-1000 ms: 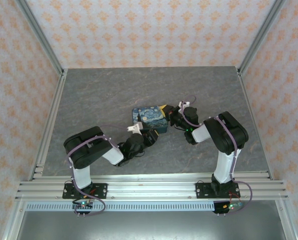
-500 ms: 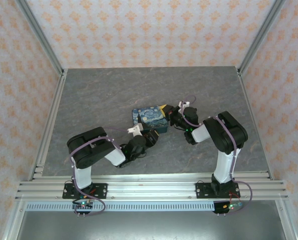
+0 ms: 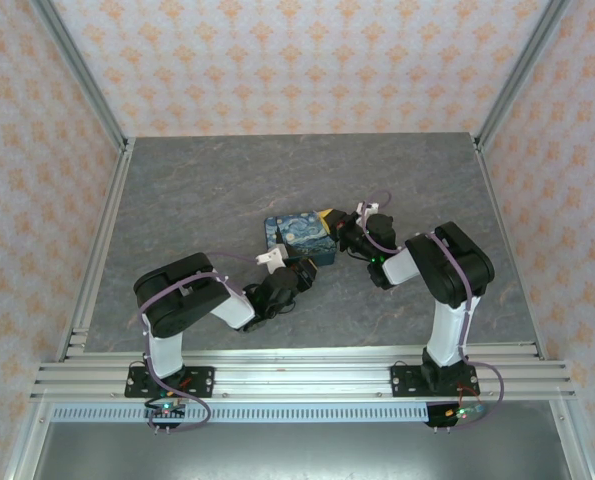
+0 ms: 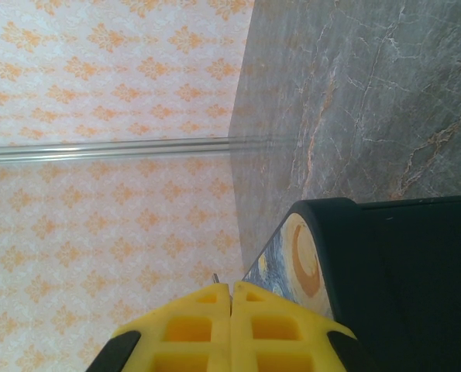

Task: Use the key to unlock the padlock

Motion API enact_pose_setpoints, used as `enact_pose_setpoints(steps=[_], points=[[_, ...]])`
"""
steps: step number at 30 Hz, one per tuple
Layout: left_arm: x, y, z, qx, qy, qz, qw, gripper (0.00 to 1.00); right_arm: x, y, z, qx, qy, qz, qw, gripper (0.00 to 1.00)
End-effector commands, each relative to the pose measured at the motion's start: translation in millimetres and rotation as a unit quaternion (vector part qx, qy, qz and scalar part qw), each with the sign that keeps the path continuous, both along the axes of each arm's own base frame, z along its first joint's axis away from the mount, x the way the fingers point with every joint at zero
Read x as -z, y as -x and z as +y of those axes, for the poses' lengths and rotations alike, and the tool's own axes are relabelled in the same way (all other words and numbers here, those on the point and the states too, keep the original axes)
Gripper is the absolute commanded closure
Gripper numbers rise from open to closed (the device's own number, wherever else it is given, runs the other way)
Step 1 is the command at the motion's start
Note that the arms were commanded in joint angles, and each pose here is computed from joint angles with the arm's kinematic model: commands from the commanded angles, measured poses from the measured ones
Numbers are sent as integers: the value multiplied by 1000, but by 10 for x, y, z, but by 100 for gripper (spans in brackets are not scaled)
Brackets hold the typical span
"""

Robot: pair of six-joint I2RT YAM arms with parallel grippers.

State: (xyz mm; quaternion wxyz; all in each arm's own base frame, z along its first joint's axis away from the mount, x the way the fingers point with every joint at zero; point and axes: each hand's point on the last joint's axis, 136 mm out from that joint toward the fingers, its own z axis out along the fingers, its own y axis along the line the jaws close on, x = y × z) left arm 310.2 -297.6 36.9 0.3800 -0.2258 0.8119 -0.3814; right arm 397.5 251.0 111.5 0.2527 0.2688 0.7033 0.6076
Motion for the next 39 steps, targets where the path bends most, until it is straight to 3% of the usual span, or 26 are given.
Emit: enact_pose_setpoints(steps=[1, 9, 16, 29, 39], points=[[125, 56, 14, 11, -37, 16, 999, 77, 105, 33, 80, -14, 2, 16, 1000, 100], [96, -2, 86, 14, -41, 18, 999, 100, 114, 26, 133, -17, 2, 17, 1000, 100], [-36, -104, 242, 23, -30, 14, 999, 100, 50, -10, 229, -22, -7, 10, 1000, 100], [-317, -121, 333, 100, 38, 22, 994, 100, -264, -24, 170, -14, -11, -20, 1000, 100], [-425, -141, 452, 96, 69, 25, 993, 100, -584, 330, -127, 0, 5, -55, 999, 100]])
